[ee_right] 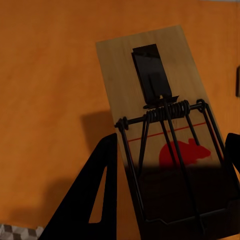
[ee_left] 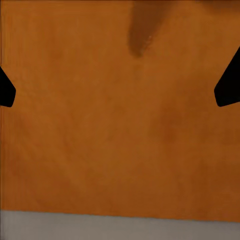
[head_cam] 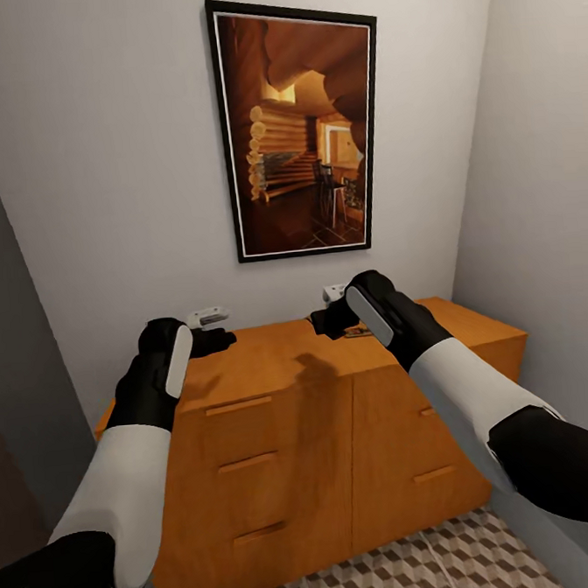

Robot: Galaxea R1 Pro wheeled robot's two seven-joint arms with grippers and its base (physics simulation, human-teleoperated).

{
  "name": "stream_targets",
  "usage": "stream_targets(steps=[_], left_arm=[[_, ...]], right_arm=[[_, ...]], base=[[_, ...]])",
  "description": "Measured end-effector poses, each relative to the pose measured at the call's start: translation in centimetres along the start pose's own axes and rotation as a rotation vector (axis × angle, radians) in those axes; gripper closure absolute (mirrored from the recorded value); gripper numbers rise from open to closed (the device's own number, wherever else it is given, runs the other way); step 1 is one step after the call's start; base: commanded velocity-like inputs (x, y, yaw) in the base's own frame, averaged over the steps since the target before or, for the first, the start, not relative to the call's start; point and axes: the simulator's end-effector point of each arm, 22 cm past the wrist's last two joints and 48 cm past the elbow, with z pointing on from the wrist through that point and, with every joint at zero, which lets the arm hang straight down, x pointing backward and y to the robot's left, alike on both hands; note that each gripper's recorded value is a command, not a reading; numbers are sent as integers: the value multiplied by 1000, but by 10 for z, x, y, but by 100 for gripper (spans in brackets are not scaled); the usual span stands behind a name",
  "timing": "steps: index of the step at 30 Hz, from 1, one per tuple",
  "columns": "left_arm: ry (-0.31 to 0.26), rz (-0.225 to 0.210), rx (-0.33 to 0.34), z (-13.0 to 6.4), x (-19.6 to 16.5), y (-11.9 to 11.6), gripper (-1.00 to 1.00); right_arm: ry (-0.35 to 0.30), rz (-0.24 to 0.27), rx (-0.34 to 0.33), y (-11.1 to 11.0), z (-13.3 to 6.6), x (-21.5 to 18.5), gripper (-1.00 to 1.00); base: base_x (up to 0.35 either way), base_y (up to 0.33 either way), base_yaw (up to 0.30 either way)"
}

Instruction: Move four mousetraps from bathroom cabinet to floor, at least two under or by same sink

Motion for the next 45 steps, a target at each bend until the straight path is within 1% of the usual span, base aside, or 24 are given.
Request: stream_targets(steps=[11, 20, 33, 35, 36, 39, 45], left_arm=[[0, 2, 2, 0, 0, -2, -100], [-1, 2, 3, 0, 0, -3, -100], [-9, 8, 20, -4, -2, -15, -100], [-17, 8, 23, -6, -5, -16, -100], [-26, 7, 26, -9, -8, -18, -100], [-44, 7, 32, -14, -14, -21, -100], [-61, 6, 38, -19, -20, -25, -100]], right_arm=[[-2, 2, -1, 0, 0, -1, 100], [-10, 26, -10, -2, -3, -4, 100], [-17, 29, -5, -4, -7, -6, 100], [-18, 31, 1, -9, -8, -6, 100], [-18, 33, 13, -16, -9, -5, 100], [-18, 40, 26, -27, -11, -4, 100], [-19, 43, 33, -33, -13, -4, 100]], base=[[0, 0, -1], [0, 0, -38], [0, 0, -257], [0, 0, -285], [0, 0, -286], [0, 0, -286], [0, 0, -287]])
